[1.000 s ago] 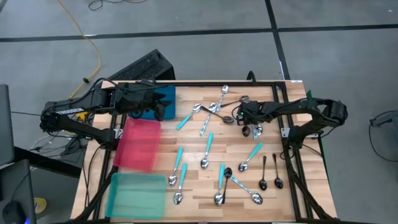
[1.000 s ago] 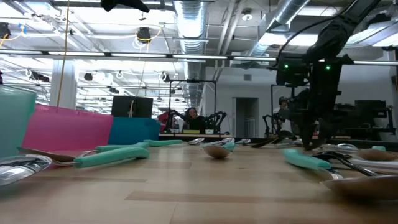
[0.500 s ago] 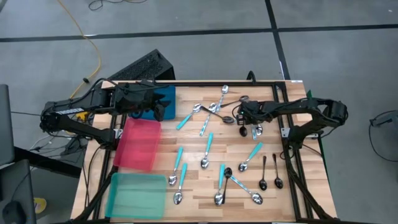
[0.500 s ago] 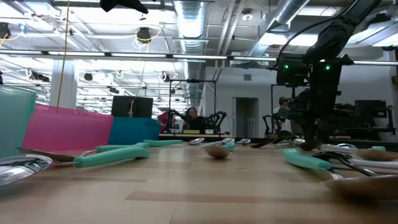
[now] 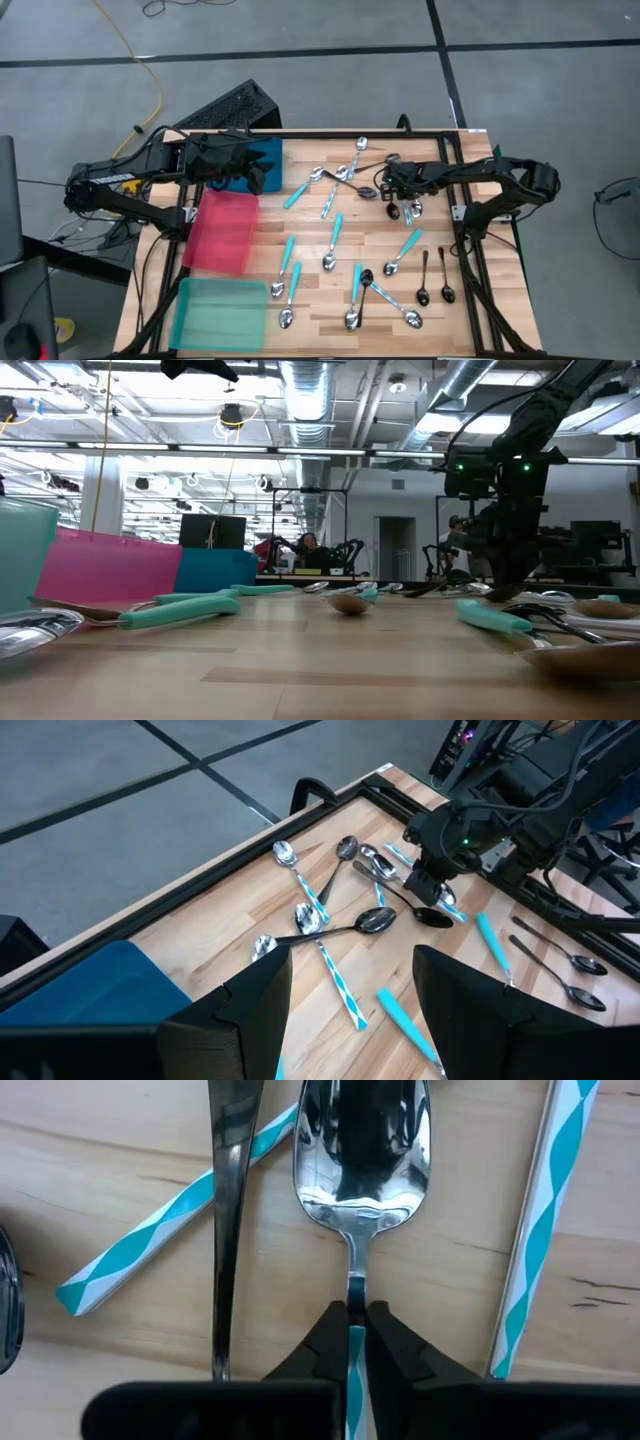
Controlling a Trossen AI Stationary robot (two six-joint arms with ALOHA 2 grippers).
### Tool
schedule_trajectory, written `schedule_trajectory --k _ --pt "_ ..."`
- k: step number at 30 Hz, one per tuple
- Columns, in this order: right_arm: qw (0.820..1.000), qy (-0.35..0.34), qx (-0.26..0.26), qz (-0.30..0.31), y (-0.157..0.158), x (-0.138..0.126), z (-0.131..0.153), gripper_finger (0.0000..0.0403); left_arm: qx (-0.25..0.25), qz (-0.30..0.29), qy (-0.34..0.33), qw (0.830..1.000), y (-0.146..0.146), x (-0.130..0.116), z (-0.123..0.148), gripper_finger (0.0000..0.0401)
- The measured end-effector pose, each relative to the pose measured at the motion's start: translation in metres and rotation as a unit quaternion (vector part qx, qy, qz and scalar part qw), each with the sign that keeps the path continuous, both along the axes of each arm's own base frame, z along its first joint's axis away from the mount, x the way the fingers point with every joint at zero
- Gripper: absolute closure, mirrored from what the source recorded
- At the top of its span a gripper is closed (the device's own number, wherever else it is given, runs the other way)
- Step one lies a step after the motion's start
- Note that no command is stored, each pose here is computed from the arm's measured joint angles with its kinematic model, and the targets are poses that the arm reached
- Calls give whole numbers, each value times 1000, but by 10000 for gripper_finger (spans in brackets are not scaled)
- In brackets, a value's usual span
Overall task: Sort silverware by color (type)
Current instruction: Put the blue patterned spoon into the blue bin
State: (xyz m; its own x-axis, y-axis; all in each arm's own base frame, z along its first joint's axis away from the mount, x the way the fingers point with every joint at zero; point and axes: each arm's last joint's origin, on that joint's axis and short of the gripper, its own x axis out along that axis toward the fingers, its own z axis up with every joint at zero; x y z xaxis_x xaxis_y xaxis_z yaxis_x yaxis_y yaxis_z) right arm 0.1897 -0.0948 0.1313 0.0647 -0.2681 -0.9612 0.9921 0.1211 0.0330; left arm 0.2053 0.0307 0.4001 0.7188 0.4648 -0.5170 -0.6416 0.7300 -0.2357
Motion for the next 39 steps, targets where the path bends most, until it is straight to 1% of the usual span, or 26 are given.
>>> schedule_trajectory --k 3,5,9,13,17,20,24,28,30,34,37,39 --pt "1000 -11 0 -3 -1 2 5 364 -1 0 0 1000 0 0 0 207" --pt "1000 -24 9 -1 0 3 10 364 -3 0 -1 1000 0 0 0 207" --pt "998 -69 -13 -2 -1 5 28 364 -5 0 -2 1000 0 0 0 207" --pt "995 -92 -29 -2 0 1 39 364 -5 -1 -2 1000 0 0 0 207" --pt "987 -139 -64 54 5 7 53 364 -5 -1 -2 1000 0 0 0 207" --pt "974 -187 -88 97 10 16 63 364 -6 -1 -2 1000 0 0 0 207" --pt "942 -265 -112 171 18 32 76 364 -10 2 -5 1000 0 0 0 207" --pt "899 -329 -147 251 29 46 88 364 -13 3 -7 1000 0 0 0 207" --pt "880 -354 -162 273 33 51 94 363 -20 -4 -9 1000 -1 0 0 207" --pt "847 -388 -181 315 37 56 102 363 -25 -9 -10 1000 -1 1 0 207" --pt "815 -400 -208 364 42 60 107 363 -28 -8 -12 1000 -1 1 0 207" --pt "802 -402 -221 383 45 61 109 363 -29 -7 -13 999 -1 1 0 207"
